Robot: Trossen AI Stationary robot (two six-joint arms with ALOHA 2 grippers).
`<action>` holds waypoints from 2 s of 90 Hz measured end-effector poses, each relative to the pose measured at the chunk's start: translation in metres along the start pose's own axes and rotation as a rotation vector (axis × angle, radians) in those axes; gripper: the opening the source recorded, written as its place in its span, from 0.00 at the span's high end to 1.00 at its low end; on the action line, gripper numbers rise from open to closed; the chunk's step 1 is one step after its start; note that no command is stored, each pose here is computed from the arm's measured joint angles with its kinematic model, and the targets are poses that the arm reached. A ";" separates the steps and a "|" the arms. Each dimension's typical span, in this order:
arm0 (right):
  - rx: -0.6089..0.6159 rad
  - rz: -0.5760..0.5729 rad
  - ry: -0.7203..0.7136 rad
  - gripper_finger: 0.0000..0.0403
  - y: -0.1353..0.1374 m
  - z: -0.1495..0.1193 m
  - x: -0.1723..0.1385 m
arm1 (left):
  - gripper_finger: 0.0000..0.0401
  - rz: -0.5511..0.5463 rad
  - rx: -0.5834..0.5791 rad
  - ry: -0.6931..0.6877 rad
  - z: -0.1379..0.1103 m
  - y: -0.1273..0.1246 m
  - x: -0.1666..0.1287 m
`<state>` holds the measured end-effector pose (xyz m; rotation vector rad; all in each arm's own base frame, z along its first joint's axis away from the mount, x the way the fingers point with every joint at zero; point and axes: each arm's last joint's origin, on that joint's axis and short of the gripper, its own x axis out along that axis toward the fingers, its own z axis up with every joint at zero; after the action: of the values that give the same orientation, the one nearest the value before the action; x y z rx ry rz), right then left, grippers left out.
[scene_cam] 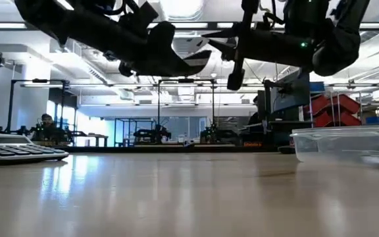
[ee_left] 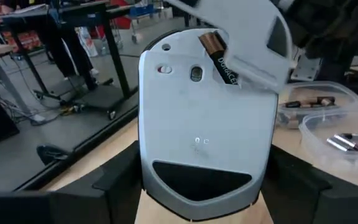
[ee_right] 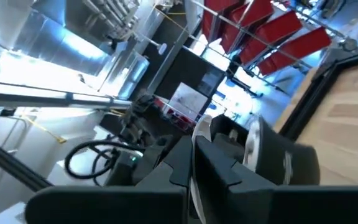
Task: Insert battery
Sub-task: Close the black/white mouse battery compartment
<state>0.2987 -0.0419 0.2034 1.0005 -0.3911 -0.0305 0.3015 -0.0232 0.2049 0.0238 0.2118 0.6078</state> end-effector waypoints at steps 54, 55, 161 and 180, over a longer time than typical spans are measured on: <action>0.068 -0.167 0.026 1.00 -0.017 -0.002 -0.001 | 0.39 0.052 0.035 0.101 -0.018 0.007 0.001; 0.069 -0.167 0.026 1.00 -0.017 -0.002 -0.001 | 0.39 0.054 0.033 0.101 -0.018 0.007 0.001; 0.307 -0.365 0.246 1.00 -0.086 -0.039 -0.003 | 0.39 -0.047 0.004 0.244 -0.112 0.004 0.021; 0.295 -0.351 0.230 1.00 -0.088 -0.038 -0.004 | 0.39 -0.041 0.005 0.264 -0.118 0.004 0.021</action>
<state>0.3211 -0.0586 0.1115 1.3406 -0.0040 -0.1763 0.2922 -0.0129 0.0859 -0.0564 0.4686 0.5683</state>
